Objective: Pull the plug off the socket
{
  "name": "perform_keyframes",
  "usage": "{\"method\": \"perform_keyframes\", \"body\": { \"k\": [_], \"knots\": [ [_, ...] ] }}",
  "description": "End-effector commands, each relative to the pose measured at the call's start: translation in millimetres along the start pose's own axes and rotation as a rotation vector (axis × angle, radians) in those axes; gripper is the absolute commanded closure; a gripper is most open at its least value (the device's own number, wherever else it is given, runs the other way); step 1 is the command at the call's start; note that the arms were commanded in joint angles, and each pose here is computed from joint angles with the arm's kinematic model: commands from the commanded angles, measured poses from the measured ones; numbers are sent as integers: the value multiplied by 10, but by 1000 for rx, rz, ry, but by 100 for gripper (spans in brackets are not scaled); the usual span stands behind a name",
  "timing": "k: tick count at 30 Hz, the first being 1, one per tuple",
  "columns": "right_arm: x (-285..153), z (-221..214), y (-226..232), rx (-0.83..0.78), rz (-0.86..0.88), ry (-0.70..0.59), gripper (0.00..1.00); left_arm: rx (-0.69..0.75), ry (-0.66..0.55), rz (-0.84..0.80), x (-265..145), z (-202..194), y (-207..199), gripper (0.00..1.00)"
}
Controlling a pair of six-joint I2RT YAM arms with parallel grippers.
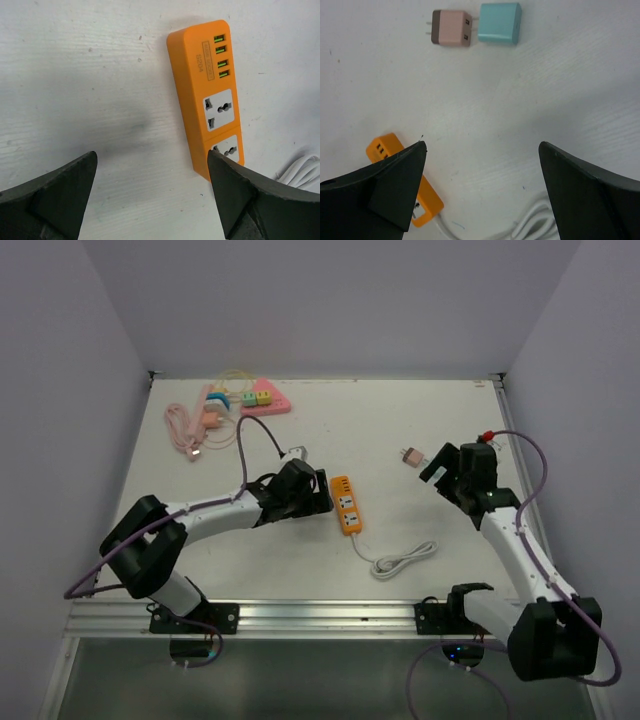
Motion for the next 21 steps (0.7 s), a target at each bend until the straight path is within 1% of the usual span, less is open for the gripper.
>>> {"method": "perform_keyframes", "body": {
  "k": [1,6,9,11,12,14,16,17,19,20,21],
  "knots": [
    [-293,-288,-267,-39,-225,42,1,45,-106,34,-265,285,-4,5],
    [-509,-625,-427,-9,-246,113,1,56,-155,65,-472,540,157,5],
    [-531,-817,-511,-7,-264,160,2,53,-197,79,-623,763,268,5],
    [-505,-961,-539,1,-238,225,3,48,-242,85,-735,947,335,5],
    [-476,-1003,-518,26,-222,240,5,49,-246,94,-771,995,364,5],
    [-428,-1154,-516,26,-204,303,8,56,-283,101,-878,1174,392,5],
    [-375,-1194,-451,38,-174,297,13,61,-292,125,-958,1267,442,5],
    [-361,-1237,-419,15,-168,305,18,81,-308,128,-1009,1329,432,5],
    [-322,-1240,-312,7,-128,297,23,94,-326,164,-1070,1389,501,5],
    [-301,-1265,-244,-11,-119,312,26,99,-334,174,-1091,1408,525,5],
    [-275,-1247,-162,-13,-90,301,27,100,-340,181,-1105,1421,549,5]
  ]
}}
Point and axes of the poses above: each gripper's point midway between its finger pads, its own x axis out along the fingers, its own y axis along the line the jaws close on, z = x × y, the point moved 9 cm from there along -x, back along the fingers
